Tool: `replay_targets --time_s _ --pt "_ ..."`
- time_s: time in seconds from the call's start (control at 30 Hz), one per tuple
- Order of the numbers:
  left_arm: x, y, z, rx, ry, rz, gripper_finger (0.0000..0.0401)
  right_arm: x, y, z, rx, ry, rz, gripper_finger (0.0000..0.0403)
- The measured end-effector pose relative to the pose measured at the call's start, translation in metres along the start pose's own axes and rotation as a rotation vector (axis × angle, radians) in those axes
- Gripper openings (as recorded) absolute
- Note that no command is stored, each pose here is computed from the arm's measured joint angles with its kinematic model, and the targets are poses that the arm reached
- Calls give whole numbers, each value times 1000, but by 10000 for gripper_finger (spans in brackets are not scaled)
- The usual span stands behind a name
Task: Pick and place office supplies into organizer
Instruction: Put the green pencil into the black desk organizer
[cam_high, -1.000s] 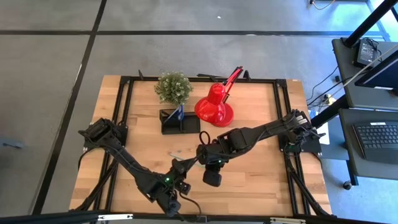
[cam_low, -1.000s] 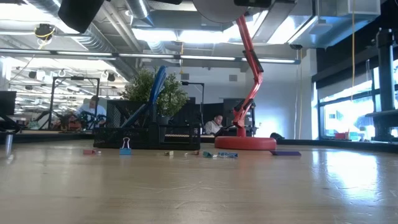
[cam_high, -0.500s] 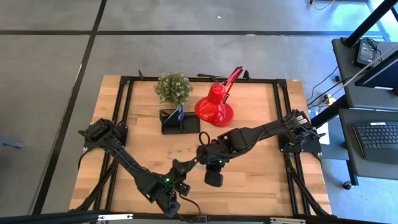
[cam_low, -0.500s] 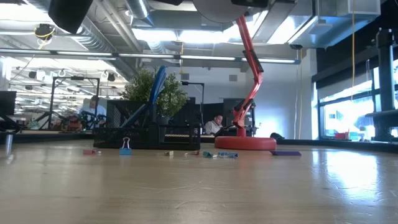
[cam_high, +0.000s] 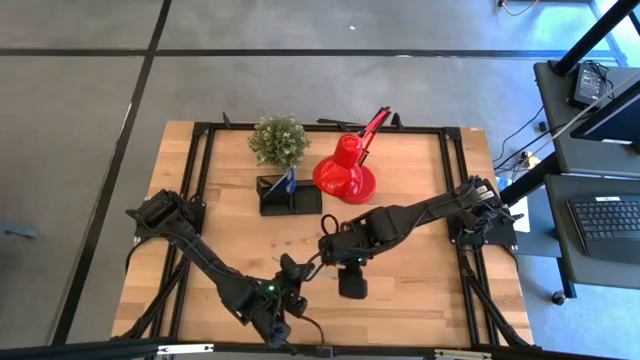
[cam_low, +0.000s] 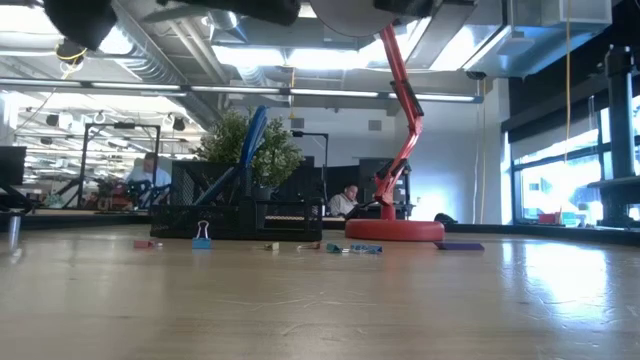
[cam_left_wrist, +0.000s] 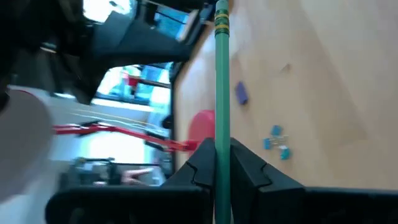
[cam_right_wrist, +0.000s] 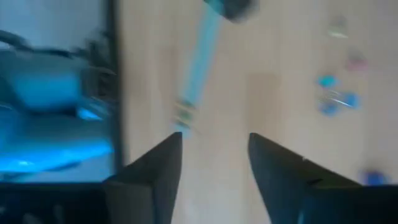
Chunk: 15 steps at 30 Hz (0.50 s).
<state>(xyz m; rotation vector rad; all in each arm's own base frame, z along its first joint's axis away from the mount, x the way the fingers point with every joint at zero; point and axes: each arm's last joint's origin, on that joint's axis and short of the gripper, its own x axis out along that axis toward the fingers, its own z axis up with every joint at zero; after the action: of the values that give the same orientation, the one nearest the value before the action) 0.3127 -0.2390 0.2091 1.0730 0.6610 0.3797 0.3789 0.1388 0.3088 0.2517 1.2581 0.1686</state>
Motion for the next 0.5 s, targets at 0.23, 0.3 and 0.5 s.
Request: replay_targets --time_s 0.23,0.3,0.5 --pt "0 24 -6 -233 4 -196 14 -27 -19 -19 -33 28 -370 220" --pt "-3 39 -12 -287 23 -217 14 -39 -17 -19 -59 -29 -366 221" --pt "-11 73 -43 -447 17 -195 14 -72 -9 -28 -208 -210 -359 222"
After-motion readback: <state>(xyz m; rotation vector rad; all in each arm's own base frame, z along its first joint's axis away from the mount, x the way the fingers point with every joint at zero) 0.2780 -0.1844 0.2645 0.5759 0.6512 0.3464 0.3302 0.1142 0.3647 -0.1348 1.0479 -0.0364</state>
